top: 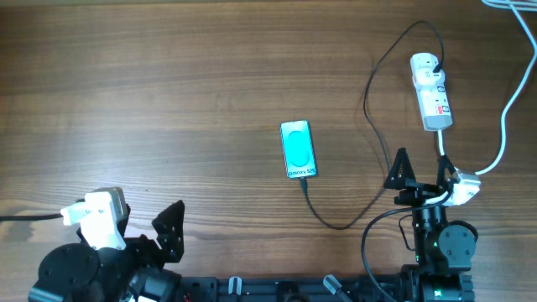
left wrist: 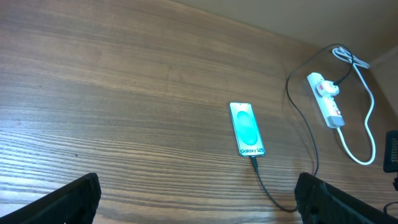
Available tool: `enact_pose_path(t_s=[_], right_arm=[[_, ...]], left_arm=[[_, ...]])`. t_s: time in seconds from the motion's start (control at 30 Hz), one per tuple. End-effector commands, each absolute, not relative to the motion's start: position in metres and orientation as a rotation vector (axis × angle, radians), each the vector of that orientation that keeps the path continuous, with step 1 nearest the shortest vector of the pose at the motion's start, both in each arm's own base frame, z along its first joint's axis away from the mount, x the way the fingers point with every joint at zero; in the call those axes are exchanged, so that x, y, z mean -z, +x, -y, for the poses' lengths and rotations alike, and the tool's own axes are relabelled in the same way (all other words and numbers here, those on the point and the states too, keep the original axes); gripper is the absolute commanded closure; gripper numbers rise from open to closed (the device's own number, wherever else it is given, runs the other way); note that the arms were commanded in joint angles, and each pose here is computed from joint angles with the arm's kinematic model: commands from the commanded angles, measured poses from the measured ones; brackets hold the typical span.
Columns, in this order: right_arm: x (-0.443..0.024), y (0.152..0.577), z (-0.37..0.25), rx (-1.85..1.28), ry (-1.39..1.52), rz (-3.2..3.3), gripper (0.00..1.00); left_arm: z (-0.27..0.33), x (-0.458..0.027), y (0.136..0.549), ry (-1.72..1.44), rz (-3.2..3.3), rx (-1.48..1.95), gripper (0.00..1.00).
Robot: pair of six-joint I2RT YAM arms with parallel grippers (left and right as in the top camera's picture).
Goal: Plug charger to phone and switch on socket
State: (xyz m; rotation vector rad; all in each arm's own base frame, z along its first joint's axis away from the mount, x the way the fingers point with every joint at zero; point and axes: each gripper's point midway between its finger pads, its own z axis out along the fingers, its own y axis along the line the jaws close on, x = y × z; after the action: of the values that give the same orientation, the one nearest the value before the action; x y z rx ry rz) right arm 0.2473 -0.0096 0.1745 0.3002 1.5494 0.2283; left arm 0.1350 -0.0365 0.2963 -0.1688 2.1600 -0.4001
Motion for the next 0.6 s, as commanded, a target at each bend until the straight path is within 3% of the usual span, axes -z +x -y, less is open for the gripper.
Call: enact_pose_path(t_s=[0.0, 0.33, 0.57], right_arm=[[-0.177, 0.247, 0.008, -0.224, 0.274, -1.543, 0.0], [-0.177, 0.247, 0.008, -0.224, 0.274, -1.543, 0.0], [-0.177, 0.247, 0.008, -0.224, 0.274, -1.543, 0.0]], left_arm=[[0.035, -0.297, 0.135, -0.179, -2.152, 0.395, 0.0], [0.035, -0.297, 0.135, -0.176, -2.151, 0.393, 0.0], [0.02, -0.269, 0.145, -0.241, -2.14, 0.287, 0.0]])
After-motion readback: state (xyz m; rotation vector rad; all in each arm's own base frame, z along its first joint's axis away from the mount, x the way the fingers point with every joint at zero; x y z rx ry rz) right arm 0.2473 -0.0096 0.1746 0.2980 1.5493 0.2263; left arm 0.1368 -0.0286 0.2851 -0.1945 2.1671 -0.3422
